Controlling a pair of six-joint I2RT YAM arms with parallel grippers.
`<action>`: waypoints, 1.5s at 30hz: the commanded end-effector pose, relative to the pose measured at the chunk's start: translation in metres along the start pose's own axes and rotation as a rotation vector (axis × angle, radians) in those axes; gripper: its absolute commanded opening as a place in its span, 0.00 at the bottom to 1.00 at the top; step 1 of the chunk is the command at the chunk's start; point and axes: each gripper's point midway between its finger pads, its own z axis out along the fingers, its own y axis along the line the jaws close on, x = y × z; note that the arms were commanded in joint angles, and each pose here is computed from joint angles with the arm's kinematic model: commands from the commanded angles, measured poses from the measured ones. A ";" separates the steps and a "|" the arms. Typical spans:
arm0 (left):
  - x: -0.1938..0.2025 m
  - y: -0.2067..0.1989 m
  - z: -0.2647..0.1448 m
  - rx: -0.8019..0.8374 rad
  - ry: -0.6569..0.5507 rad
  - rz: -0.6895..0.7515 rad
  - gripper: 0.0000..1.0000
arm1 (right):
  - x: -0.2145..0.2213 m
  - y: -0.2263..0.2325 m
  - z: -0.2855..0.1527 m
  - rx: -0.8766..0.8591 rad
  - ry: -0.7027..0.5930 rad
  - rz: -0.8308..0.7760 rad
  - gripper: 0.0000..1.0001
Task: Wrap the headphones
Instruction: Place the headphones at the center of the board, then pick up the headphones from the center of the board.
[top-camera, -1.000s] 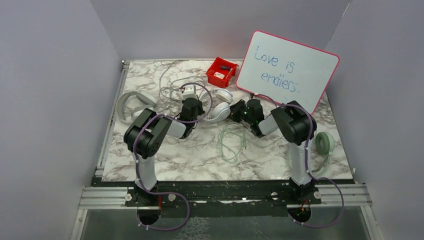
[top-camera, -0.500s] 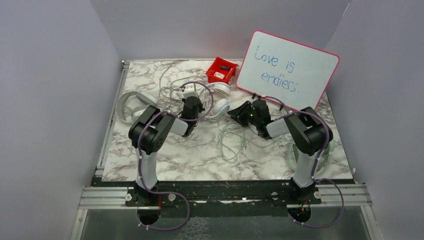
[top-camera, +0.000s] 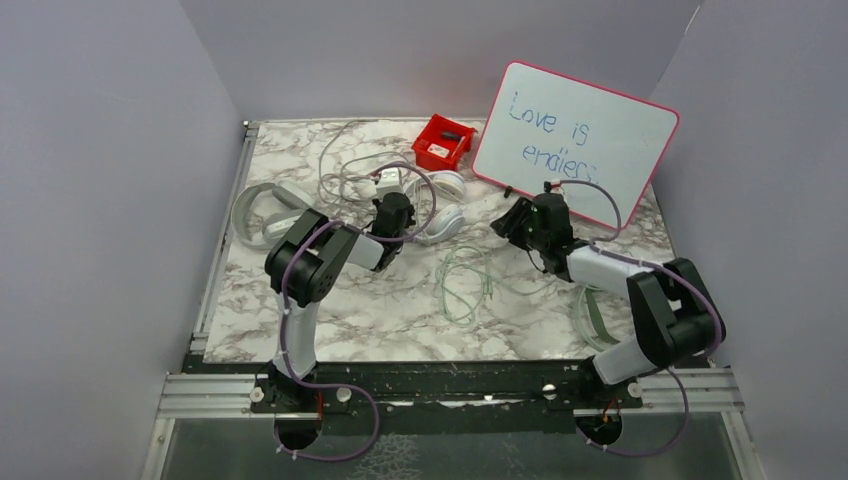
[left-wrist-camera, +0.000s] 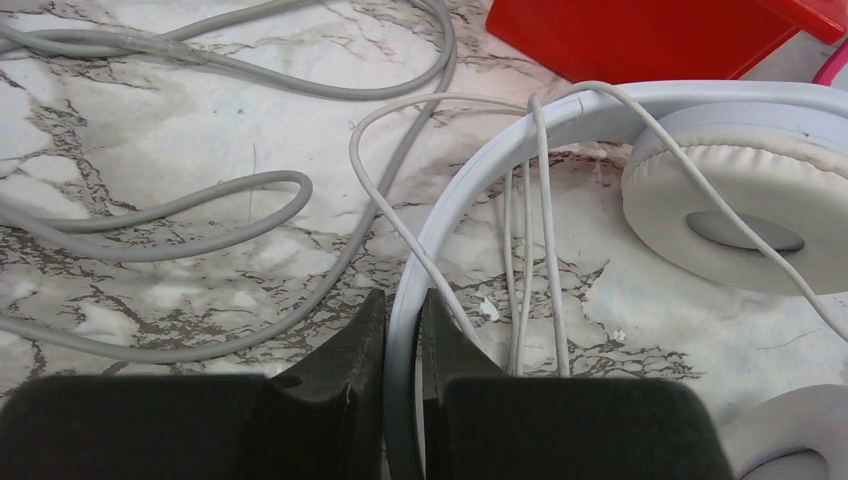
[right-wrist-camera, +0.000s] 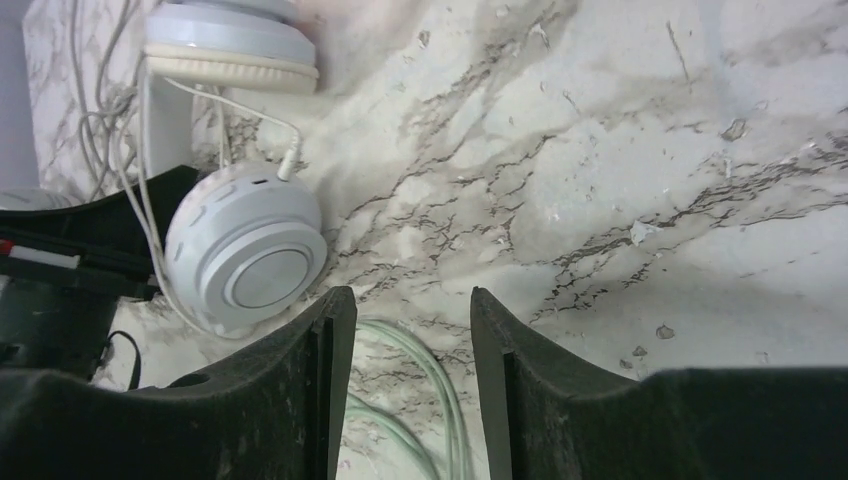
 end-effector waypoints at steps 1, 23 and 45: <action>-0.009 -0.001 -0.007 -0.024 0.024 -0.016 0.11 | -0.024 -0.009 -0.024 0.065 -0.078 -0.147 0.51; -0.002 0.042 -0.047 -0.126 0.205 0.012 0.62 | -0.076 0.034 -0.085 -0.064 -0.259 -0.311 0.50; -0.128 0.085 -0.156 0.004 0.335 -0.003 0.85 | -0.030 0.088 -0.096 -0.423 -0.034 -0.493 0.54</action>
